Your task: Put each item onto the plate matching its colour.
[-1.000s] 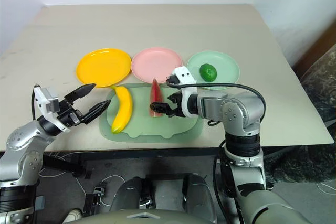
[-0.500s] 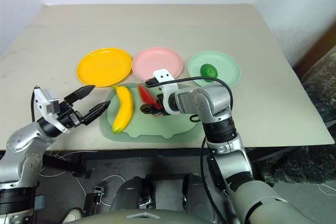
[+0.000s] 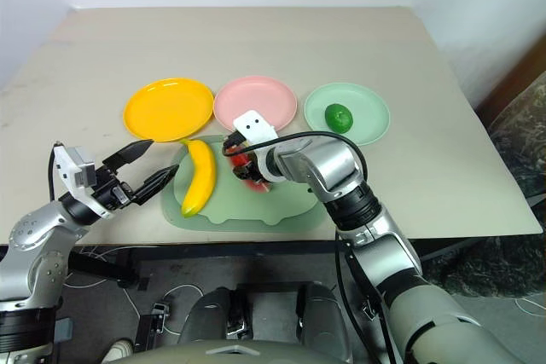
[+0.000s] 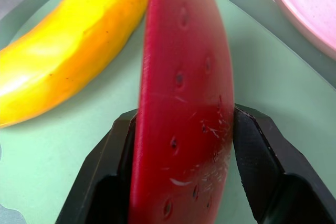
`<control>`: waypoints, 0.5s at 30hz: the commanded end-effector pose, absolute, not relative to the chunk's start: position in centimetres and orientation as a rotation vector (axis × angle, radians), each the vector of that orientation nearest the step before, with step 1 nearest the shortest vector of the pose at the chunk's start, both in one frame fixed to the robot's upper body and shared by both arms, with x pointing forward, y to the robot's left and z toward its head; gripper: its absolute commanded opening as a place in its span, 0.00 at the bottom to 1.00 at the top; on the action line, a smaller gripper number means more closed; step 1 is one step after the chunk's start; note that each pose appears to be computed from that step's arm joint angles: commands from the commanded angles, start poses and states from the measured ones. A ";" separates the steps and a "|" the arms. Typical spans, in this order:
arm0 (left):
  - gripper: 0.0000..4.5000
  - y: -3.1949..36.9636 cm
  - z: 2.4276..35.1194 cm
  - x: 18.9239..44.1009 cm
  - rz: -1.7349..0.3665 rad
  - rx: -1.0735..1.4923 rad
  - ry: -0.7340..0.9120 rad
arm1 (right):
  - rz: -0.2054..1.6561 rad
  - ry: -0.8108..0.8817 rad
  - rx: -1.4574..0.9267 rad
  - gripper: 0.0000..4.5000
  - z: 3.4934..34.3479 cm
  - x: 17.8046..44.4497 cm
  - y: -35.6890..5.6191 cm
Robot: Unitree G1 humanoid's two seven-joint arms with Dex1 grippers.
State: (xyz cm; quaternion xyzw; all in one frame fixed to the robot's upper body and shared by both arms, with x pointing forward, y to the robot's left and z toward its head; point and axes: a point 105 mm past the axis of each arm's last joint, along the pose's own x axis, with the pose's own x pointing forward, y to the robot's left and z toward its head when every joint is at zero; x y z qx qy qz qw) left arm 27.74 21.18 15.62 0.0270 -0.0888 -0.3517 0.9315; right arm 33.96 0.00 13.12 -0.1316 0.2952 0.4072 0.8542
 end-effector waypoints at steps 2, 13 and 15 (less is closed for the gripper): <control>0.98 21.4 16.8 27.5 -0.717 0.090 -0.225 | 0.942 0.494 -0.238 0.49 17.7 33.8 0.5; 0.98 21.4 16.9 27.6 -0.714 0.089 -0.230 | 0.781 0.318 -0.206 0.49 23.0 41.4 -0.1; 0.98 21.4 16.8 27.6 -0.711 0.088 -0.230 | 0.739 0.320 -0.268 0.49 22.0 42.9 0.0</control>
